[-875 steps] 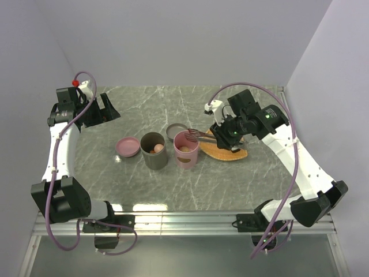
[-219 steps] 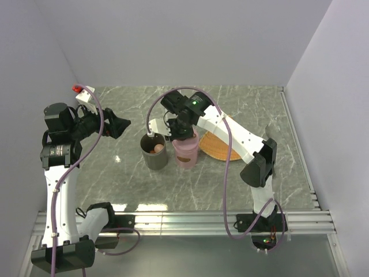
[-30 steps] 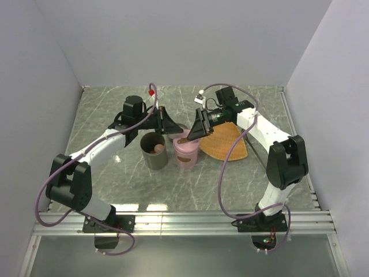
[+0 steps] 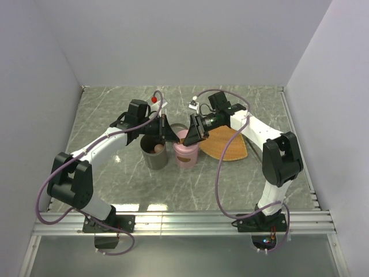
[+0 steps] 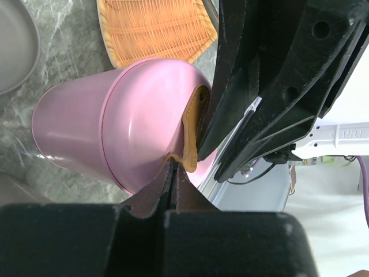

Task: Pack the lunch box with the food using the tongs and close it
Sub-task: Close the box lid on the packing box, then pick up the box lid from the center of the board.

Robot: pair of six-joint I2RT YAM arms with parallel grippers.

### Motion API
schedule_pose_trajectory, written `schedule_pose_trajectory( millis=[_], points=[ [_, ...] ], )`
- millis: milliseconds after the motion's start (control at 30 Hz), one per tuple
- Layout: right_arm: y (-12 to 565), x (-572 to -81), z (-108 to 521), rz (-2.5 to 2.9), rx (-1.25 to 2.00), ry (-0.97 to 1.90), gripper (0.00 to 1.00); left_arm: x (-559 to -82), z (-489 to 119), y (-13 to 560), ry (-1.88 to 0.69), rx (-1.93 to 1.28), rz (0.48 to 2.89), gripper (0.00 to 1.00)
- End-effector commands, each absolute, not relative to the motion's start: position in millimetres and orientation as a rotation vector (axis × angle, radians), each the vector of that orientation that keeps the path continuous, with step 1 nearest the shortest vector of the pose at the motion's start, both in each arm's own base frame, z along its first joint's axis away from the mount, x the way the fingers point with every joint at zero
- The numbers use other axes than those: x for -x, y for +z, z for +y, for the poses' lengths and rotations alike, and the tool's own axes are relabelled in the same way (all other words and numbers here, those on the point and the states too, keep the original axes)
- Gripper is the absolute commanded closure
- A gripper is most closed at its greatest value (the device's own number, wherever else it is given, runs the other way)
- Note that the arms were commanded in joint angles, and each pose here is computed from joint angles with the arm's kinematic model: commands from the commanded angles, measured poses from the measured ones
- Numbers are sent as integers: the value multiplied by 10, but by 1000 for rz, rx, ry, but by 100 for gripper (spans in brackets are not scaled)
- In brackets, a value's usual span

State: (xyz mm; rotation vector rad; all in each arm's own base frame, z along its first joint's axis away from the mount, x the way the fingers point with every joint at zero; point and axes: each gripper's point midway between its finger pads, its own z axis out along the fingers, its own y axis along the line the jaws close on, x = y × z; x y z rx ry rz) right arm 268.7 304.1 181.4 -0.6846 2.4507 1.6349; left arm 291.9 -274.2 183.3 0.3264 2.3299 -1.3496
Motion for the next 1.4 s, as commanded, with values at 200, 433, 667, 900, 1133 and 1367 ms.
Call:
schedule_pose_trajectory(
  millis=[200,433,667,900,1133,1367],
  points=[
    [2135,-2718,3036,2337,804,1563,64,-2985,-2786,2306,-1325,-467,2174,93],
    [2715,-2714,3036,2158,879,1532,59,-3068,-2761,2777,-1267,-541,2029,81],
    [2879,-2976,2881,2146,808,1396,47,-3305,-2497,2884,-1110,-493,2015,58],
    [2623,-4055,2336,2287,505,989,26,-3567,-2104,2929,-991,-374,2015,51],
    [1988,-4422,2253,2419,659,823,26,-3598,-1975,2923,-977,-336,2016,45],
    [1655,-4558,2500,2387,713,742,28,-3603,-1857,2884,-984,-283,2015,35]
  ],
)
